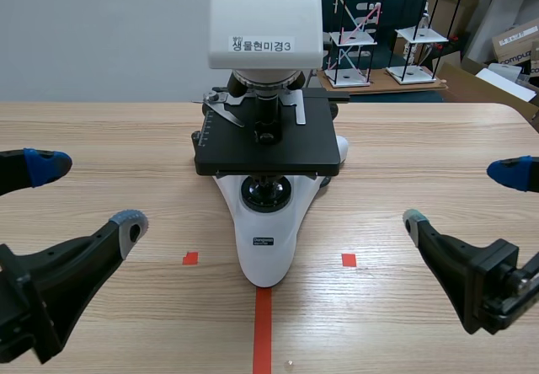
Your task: Point at the stage knob
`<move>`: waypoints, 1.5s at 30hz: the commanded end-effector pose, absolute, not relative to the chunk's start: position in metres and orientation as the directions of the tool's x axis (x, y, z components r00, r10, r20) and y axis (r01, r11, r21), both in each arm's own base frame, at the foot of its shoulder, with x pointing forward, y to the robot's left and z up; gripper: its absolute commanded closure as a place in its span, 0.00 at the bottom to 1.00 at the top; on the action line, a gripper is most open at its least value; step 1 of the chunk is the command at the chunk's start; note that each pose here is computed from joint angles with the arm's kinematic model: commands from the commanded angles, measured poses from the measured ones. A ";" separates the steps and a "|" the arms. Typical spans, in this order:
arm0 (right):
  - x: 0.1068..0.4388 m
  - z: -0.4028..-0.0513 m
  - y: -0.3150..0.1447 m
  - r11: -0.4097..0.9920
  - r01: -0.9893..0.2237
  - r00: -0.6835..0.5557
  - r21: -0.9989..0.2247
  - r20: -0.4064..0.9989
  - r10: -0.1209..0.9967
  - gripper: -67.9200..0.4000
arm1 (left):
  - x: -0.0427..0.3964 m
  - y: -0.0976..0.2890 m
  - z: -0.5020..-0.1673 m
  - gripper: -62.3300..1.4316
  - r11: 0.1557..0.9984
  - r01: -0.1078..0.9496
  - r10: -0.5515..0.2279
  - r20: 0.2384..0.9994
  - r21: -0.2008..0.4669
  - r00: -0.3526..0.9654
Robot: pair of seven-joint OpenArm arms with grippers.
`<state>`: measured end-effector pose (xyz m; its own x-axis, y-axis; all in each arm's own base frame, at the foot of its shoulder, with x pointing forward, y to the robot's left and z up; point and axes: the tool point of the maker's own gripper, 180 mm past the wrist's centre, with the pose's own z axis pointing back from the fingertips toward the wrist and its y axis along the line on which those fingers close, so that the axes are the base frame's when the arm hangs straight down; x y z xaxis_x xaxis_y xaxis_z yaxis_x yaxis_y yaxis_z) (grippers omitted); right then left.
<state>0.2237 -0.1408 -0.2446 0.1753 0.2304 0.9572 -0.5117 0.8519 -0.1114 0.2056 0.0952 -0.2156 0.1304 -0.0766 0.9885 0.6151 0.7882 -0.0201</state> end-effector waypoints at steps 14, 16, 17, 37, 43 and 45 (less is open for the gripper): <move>0.225 -0.240 -0.140 0.851 -0.514 0.160 -0.111 0.962 0.222 0.01 | 0.207 0.095 -0.208 0.00 0.792 0.610 -0.050 0.993 -0.027 0.109; 0.225 -0.240 -0.140 0.851 -0.514 0.160 -0.111 0.962 0.222 0.01 | 0.207 0.095 -0.208 0.00 0.792 0.610 -0.050 0.993 -0.027 0.109; 0.225 -0.240 -0.140 0.851 -0.514 0.160 -0.111 0.962 0.222 0.02 | 0.207 0.095 -0.209 0.00 0.792 0.610 -0.050 0.993 -0.027 0.110; 0.239 -0.243 -0.153 0.867 -0.484 0.138 -0.123 0.967 0.214 0.60 | 0.207 0.095 -0.208 0.00 0.792 0.610 -0.050 0.993 -0.027 0.109; 0.260 -0.255 -0.155 0.872 -0.478 0.110 -0.107 0.977 0.180 0.83 | 0.207 0.095 -0.209 0.00 0.792 0.610 -0.050 0.993 -0.027 0.110; 0.268 -0.259 -0.154 0.872 -0.479 0.091 -0.104 0.982 0.167 0.92 | 0.207 0.095 -0.209 0.00 0.792 0.610 -0.050 0.993 -0.027 0.110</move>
